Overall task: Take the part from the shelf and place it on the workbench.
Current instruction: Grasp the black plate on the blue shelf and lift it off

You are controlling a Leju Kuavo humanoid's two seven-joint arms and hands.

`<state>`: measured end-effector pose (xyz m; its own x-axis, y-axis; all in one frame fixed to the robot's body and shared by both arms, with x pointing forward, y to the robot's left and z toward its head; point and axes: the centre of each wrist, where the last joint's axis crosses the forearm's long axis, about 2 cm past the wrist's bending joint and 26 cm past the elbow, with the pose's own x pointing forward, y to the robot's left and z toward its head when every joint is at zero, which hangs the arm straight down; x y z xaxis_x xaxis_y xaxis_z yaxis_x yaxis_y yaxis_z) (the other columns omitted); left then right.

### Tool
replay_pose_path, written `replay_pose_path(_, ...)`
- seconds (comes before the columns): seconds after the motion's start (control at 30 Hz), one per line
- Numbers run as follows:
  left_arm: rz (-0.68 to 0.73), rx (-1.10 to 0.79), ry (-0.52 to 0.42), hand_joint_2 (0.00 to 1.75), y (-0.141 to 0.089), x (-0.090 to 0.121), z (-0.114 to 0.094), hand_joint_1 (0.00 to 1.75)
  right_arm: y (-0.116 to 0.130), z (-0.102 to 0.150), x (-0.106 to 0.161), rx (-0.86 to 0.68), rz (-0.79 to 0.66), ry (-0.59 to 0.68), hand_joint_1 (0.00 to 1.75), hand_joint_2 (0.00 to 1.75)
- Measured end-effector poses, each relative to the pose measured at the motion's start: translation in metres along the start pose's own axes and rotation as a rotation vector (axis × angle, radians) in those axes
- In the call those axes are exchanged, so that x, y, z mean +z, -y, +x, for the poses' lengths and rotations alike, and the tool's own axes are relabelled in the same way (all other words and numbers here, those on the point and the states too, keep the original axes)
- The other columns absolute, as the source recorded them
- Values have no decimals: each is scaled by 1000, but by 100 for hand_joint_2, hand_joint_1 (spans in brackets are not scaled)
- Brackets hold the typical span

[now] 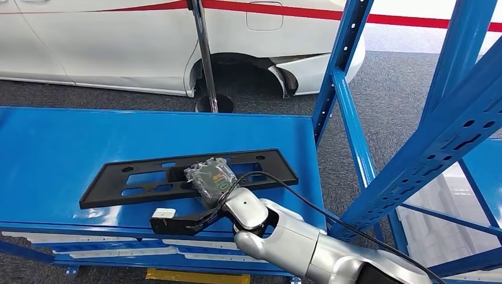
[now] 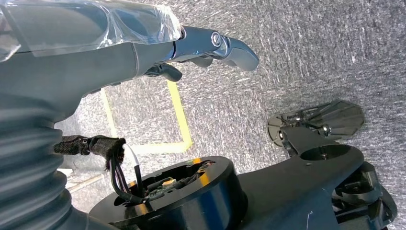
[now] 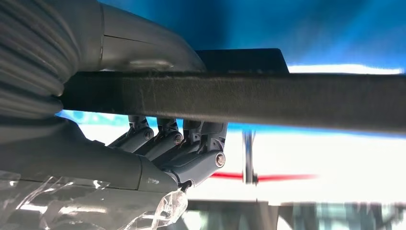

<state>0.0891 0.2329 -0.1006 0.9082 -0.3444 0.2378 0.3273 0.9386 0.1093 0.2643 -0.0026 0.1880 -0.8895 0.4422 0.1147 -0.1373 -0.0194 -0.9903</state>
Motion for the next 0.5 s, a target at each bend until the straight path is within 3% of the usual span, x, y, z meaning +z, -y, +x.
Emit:
replay_pose_path(0.27,0,2,1,175,0,0,0,0,11,4,10,55,-234,6,175,175)
replay_pose_path(0.5,0,2,7,175,0,0,-1,0,21,4,19,46,-303,1,175,175)
